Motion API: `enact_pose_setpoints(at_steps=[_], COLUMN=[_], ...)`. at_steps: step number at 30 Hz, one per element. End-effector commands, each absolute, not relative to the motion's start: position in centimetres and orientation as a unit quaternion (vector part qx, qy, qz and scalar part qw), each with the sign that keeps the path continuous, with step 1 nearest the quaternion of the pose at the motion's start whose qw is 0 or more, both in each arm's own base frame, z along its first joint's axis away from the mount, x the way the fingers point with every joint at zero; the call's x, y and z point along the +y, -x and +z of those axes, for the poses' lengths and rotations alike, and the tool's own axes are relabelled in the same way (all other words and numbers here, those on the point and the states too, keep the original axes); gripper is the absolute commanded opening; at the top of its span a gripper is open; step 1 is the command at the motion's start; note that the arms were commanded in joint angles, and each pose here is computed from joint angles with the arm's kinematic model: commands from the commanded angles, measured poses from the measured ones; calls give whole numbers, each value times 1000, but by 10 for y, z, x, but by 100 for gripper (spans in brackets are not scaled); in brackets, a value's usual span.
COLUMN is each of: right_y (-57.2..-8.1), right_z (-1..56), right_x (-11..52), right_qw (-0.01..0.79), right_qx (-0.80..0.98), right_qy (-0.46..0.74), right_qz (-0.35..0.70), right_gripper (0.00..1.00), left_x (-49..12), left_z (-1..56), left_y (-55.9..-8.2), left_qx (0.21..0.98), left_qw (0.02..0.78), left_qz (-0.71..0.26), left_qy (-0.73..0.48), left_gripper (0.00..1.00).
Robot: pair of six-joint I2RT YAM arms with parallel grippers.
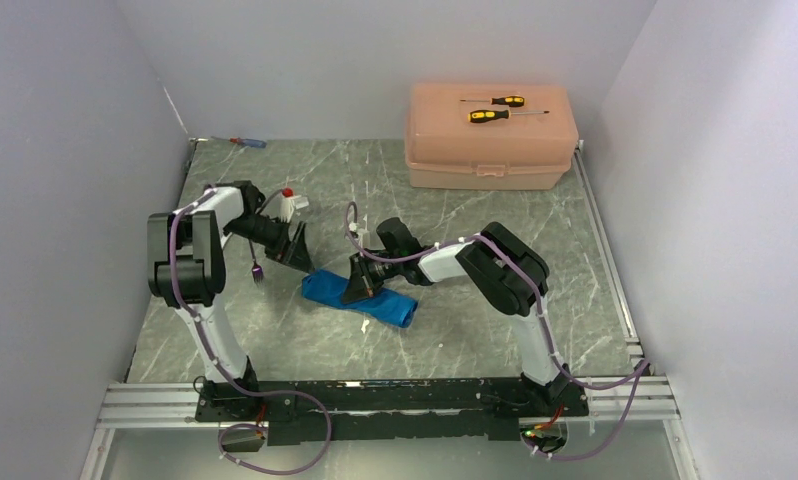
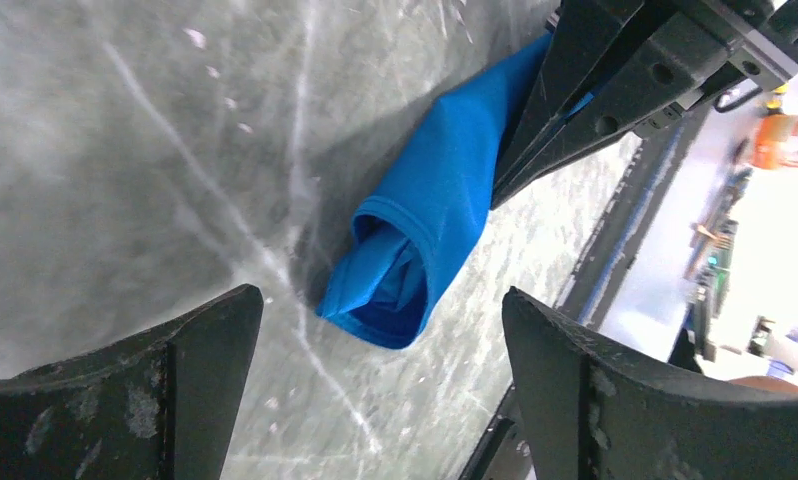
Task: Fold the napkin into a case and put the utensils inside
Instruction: Smooth out the smaller rectangle-folded napkin at the center of the board.
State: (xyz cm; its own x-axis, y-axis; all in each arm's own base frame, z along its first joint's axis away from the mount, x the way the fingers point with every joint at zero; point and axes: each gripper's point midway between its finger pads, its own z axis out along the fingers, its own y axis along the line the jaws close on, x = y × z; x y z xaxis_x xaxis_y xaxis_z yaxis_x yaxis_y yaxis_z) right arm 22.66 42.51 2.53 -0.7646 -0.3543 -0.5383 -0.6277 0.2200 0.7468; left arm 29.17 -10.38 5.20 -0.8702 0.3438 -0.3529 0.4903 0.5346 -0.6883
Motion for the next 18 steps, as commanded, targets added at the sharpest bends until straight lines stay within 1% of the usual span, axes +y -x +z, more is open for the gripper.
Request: enact_pose_setpoints(at_steps=[1, 3, 5, 8, 10, 11, 15, 18], right_y=[-228, -227, -227, -227, -226, -227, -228, -228], right_z=[10, 10, 11, 15, 20, 23, 33, 39], right_x=[424, 424, 425, 427, 428, 428, 430, 430], right_qw=[127, 124, 123, 120, 119, 120, 122, 123], right_qx=[776, 774, 773, 769, 763, 760, 751, 746], right_qy=[327, 328, 328, 327, 325, 323, 321, 320], right_qz=[524, 527, 529, 537, 545, 550, 565, 571], right_gripper=[0, 0, 0, 0, 0, 0, 0, 0], left_x=[-87, -90, -100, -126, -148, -156, -173, -170], left_z=[83, 95, 103, 110, 118, 120, 103, 81], left_y=[-308, -314, -312, -298, -288, -283, -264, -260], left_qx=[874, 870, 863, 846, 825, 818, 808, 815], left_qw=[139, 160, 163, 155, 150, 142, 103, 81], left_qz=[-371, -370, -378, -397, -439, -458, -481, -475], left_qy=[-282, -284, -292, -319, -322, -318, -324, -323], left_gripper=[95, 95, 95, 87, 73, 68, 59, 38])
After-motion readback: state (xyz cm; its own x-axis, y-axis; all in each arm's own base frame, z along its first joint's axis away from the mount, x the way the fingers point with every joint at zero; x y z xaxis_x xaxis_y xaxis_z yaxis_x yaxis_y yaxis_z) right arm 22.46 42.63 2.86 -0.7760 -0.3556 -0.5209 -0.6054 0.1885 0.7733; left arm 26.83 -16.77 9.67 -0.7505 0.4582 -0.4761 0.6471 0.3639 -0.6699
